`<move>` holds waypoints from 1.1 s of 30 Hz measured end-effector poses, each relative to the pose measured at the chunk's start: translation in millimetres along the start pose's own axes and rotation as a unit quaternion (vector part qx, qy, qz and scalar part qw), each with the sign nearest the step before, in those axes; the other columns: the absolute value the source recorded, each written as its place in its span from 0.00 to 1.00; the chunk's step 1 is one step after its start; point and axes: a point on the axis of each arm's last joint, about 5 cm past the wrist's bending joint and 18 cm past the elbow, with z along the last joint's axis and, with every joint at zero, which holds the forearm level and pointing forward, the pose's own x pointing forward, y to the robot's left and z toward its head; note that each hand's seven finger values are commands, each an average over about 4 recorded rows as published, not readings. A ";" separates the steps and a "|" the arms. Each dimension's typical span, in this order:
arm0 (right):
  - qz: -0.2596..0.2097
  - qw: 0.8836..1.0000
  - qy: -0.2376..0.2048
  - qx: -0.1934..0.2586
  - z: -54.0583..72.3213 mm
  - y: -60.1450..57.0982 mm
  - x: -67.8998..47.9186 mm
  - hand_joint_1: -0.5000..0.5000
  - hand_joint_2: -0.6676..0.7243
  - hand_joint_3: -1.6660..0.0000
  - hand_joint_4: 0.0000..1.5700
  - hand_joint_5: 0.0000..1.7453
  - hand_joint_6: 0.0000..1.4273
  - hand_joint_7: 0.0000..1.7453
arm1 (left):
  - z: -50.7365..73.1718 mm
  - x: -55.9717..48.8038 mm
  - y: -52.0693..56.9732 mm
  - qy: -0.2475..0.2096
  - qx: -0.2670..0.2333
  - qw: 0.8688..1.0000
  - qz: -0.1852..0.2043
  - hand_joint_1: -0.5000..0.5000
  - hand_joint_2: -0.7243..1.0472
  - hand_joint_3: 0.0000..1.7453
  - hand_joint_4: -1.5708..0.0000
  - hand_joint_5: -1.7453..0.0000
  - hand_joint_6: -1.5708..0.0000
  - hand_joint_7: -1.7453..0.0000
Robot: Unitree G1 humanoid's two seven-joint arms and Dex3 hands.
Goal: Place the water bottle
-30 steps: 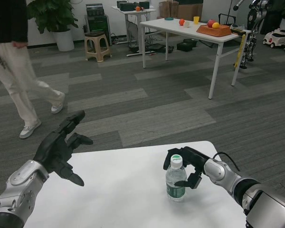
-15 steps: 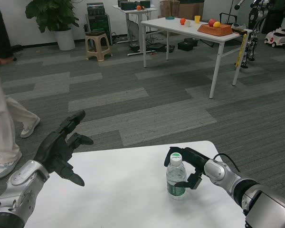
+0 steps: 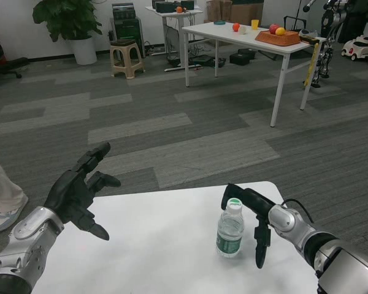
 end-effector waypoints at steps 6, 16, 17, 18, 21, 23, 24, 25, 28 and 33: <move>-0.001 1.000 0.000 0.004 -0.4 0.3 -0.4 0.04 0.95 1.00 0.00 0.00 0.00 0.81 | 0.0 0.0 0.0 0.000 0.000 1.000 0.000 0.00 0.30 0.05 1.00 0.00 1.00 0.92; -0.009 1.000 -0.002 0.009 0.1 -1.4 -0.3 0.04 0.95 1.00 0.00 0.00 0.00 0.73 | 0.0 0.0 0.0 0.000 0.000 1.000 0.000 0.00 0.30 0.05 1.00 0.00 1.00 0.92; -0.009 1.000 -0.003 0.009 0.4 -1.5 -0.1 0.04 0.95 1.00 0.00 0.00 0.00 0.72 | 0.0 0.0 0.0 0.000 0.000 1.000 0.000 0.00 0.30 0.05 1.00 0.00 1.00 0.92; -0.009 1.000 -0.004 0.009 0.7 -1.5 0.0 0.04 0.95 1.00 0.00 0.00 0.00 0.72 | 0.0 0.0 0.0 0.000 0.000 1.000 0.000 0.00 0.30 0.05 1.00 0.00 1.00 0.92; -0.010 1.000 -0.006 0.009 1.5 -1.7 0.4 0.04 0.95 1.00 0.00 0.00 0.00 0.69 | 0.0 0.0 0.0 0.000 0.000 1.000 0.000 0.00 0.30 0.04 1.00 0.00 1.00 0.92; -0.011 1.000 -0.007 0.010 1.7 -2.0 0.5 0.04 0.95 1.00 0.00 0.00 0.00 0.68 | -0.3 -0.1 0.1 0.001 0.000 1.000 0.000 0.00 0.30 0.03 1.00 0.00 1.00 0.92; -0.012 1.000 -0.007 0.011 1.7 -2.1 0.5 0.04 0.95 1.00 0.00 0.00 0.00 0.68 | -0.4 -0.2 0.1 0.001 0.000 1.000 0.001 0.00 0.30 0.04 1.00 0.00 1.00 0.92; -0.012 1.000 -0.007 0.011 1.7 -2.3 0.5 0.04 0.95 1.00 0.00 0.00 0.00 0.68 | -0.6 -0.3 0.2 0.001 -0.001 1.000 0.001 0.00 0.30 0.04 1.00 0.00 1.00 0.92; -0.016 1.000 -0.007 0.014 1.8 -3.2 0.4 0.04 0.95 1.00 0.00 0.00 0.00 0.68 | -1.0 -0.5 0.3 0.002 -0.001 1.000 0.001 0.00 0.30 0.05 1.00 0.00 1.00 0.92; -0.023 1.000 -0.008 0.019 1.8 -4.4 0.3 0.04 0.95 1.00 0.00 0.00 0.00 0.68 | -1.1 -0.5 0.4 0.002 -0.001 1.000 0.002 0.00 0.30 0.05 1.00 0.00 1.00 0.92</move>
